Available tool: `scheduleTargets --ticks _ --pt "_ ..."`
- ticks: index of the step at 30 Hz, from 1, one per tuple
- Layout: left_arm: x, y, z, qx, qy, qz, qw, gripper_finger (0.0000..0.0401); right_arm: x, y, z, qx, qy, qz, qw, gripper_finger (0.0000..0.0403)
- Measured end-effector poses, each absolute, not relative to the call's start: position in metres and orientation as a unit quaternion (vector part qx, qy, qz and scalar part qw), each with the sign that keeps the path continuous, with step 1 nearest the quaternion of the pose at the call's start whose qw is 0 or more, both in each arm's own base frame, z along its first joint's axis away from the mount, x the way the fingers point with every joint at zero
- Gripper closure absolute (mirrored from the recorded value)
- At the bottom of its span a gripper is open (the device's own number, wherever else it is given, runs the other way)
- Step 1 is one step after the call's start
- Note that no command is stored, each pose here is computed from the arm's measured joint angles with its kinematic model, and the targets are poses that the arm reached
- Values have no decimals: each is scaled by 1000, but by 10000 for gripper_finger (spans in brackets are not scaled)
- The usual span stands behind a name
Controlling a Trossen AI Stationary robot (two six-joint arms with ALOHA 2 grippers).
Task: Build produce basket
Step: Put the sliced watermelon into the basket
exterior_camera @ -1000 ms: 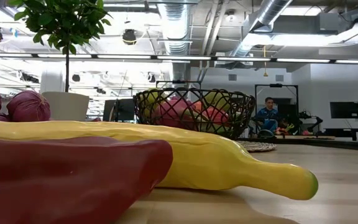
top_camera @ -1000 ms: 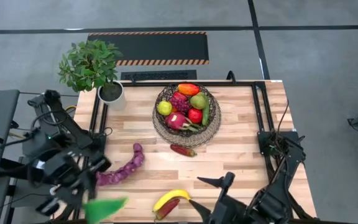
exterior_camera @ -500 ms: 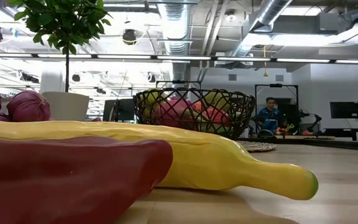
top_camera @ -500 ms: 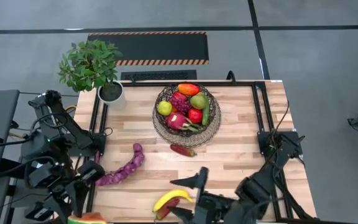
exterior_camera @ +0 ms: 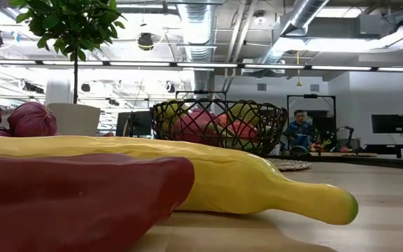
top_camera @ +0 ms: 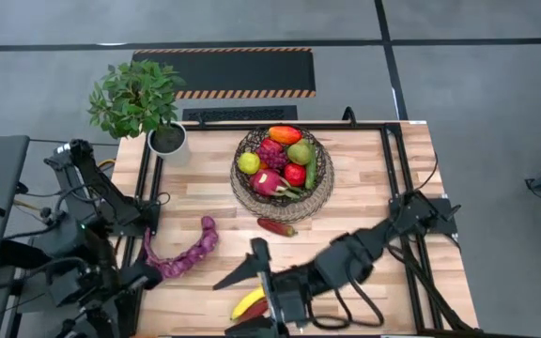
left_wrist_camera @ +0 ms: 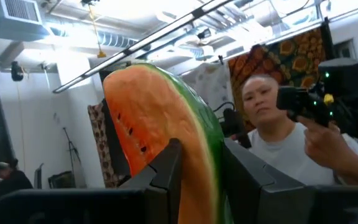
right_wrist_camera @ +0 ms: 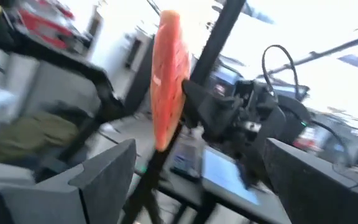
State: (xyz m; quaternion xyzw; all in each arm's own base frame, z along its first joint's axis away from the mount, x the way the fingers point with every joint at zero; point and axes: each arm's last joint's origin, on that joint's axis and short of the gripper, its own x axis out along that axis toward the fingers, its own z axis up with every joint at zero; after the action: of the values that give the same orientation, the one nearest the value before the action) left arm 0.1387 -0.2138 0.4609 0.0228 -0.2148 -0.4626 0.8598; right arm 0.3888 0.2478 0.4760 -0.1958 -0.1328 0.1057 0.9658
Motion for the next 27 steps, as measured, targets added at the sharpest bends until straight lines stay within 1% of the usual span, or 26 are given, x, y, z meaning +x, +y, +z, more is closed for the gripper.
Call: scheduleTargets --ticks 3,7,11,19,27 --pt "144 -219 456 31 -205 -462 862 328 398 236 476 -159 -140 147 966 33" --pt "153 -226 447 43 -188 -460 867 328 410 225 471 -125 -140 161 969 33" --pt "163 -230 440 52 -174 -453 873 328 413 220 472 -124 -145 168 967 33" --pt "183 -223 434 49 -149 -423 893 328 407 230 472 -127 -156 229 952 33" --pt "199 -209 432 49 -136 -404 903 328 403 237 472 -135 -160 238 949 33"
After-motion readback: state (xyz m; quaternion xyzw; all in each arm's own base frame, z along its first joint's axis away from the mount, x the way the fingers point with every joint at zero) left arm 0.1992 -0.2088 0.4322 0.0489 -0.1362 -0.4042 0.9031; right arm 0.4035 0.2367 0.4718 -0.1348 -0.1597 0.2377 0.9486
